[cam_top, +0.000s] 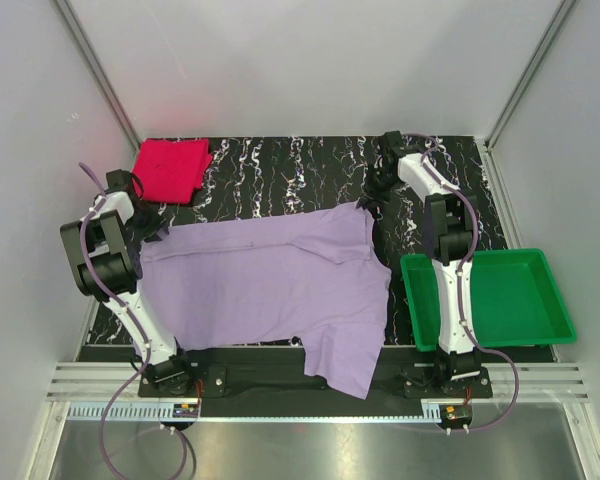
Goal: Fold and stack the t-shirts
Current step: Fold the tshirt
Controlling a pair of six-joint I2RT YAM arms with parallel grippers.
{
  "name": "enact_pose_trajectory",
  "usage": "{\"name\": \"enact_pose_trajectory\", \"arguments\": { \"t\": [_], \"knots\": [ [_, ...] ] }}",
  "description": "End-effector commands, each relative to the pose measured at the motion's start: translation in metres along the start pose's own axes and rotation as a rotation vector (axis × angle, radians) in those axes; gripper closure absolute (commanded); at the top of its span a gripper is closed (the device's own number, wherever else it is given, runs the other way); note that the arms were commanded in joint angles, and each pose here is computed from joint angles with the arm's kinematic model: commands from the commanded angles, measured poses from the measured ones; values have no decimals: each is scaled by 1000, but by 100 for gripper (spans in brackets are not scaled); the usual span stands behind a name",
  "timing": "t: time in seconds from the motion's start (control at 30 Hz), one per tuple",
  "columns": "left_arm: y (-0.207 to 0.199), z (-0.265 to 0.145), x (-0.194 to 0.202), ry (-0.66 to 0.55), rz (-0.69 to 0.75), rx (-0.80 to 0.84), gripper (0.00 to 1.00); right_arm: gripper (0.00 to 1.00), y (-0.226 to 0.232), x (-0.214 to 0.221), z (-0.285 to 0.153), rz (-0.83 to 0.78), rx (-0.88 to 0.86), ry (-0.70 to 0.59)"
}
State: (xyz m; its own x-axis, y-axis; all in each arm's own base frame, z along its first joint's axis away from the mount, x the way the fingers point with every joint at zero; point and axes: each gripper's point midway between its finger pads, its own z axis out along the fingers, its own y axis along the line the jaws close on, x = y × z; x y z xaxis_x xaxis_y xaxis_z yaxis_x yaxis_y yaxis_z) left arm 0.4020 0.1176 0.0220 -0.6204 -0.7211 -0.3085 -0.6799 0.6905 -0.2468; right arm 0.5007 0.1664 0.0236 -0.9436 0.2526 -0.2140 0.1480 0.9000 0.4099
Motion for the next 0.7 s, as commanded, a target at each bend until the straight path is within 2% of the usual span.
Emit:
{"name": "enact_pose_trajectory", "arguments": {
  "t": [0.0,0.13,0.43,0.67],
  "knots": [
    [-1,4,-10,-19,12,7,64,80,12,-11,-19,-13,-39,-50],
    [0,5,-10,-21,14,0,65,97,20,-16,-38,-3,-41,-76],
    [4,5,-9,-22,8,-8,64,100,16,0,-80,63,27,-82],
    [6,6,-8,-21,2,-15,64,100,-17,16,-60,91,79,-47]
  ]
}}
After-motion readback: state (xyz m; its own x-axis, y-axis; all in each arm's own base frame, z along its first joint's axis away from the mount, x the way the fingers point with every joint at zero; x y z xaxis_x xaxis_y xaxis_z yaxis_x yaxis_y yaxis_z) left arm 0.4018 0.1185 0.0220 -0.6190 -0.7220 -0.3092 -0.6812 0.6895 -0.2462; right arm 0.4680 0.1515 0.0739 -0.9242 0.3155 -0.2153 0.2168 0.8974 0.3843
